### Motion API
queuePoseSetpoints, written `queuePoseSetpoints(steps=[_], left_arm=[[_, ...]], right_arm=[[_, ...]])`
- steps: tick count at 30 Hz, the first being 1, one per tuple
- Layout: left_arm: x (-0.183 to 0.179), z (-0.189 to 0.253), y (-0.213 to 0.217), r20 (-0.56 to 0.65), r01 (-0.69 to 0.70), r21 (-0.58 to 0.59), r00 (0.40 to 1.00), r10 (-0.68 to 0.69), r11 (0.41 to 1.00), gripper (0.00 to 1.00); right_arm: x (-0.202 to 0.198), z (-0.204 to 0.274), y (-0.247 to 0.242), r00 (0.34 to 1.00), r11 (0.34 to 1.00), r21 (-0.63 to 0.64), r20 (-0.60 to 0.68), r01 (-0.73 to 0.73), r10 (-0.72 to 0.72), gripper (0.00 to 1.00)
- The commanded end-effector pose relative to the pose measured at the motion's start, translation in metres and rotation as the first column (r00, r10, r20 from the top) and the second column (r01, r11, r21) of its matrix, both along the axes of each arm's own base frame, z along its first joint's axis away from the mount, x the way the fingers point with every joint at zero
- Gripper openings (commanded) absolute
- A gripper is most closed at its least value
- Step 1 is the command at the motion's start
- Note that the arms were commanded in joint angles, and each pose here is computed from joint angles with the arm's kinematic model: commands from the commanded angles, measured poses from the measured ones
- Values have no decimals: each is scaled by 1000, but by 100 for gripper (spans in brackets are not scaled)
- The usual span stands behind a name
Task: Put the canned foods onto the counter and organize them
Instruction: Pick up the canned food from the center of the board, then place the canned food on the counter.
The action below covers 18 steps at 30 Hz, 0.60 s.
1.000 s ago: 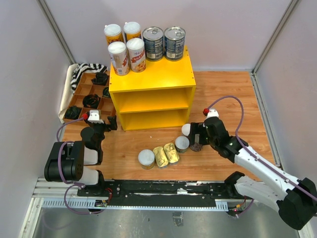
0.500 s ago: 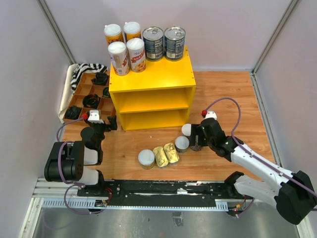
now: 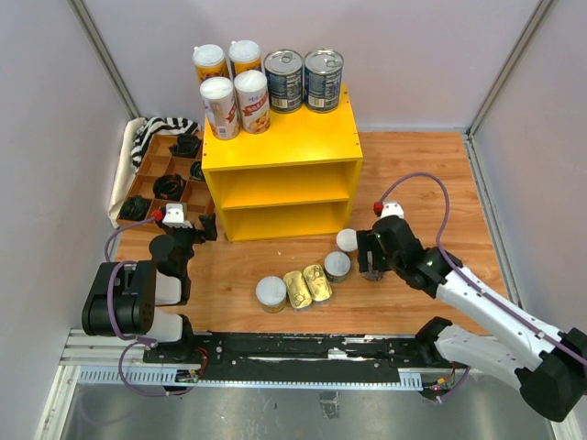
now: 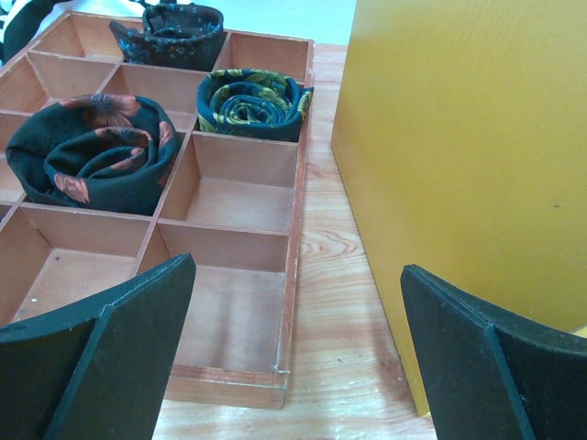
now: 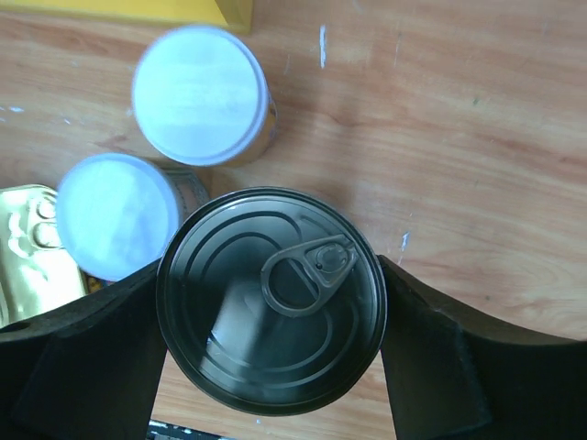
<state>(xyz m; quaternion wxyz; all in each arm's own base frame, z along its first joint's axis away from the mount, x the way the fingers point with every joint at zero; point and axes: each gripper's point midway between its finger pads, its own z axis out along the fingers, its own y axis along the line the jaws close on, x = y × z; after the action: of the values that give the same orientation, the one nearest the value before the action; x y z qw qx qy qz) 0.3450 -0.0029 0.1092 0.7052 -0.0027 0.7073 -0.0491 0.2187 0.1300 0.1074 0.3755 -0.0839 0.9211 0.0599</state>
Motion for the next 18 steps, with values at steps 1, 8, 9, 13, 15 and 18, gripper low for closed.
queuePoseSetpoints(steps=[1, 8, 9, 13, 15, 18], left_arm=[[3, 6, -2, 22, 9, 15, 1000, -10, 1000, 100], [3, 6, -2, 23, 11, 15, 1000, -11, 1000, 100], [3, 6, -2, 23, 10, 15, 1000, -11, 1000, 100], [3, 6, -2, 23, 10, 14, 1000, -11, 1000, 100], [3, 6, -2, 23, 10, 14, 1000, -10, 1000, 100], [3, 6, -2, 23, 10, 14, 1000, -10, 1000, 100]], right_arm=[[16, 83, 8, 982, 999, 44, 188, -24, 15, 10], [13, 162, 23, 933, 991, 5, 337, -133, 123, 8], [13, 173, 28, 924, 988, 4, 355, -155, 143, 8], [7, 213, 54, 874, 966, -30, 418, -258, 247, 6], [4, 235, 68, 840, 949, -51, 453, -311, 299, 4], [1, 267, 89, 786, 922, -50, 506, -383, 354, 4]])
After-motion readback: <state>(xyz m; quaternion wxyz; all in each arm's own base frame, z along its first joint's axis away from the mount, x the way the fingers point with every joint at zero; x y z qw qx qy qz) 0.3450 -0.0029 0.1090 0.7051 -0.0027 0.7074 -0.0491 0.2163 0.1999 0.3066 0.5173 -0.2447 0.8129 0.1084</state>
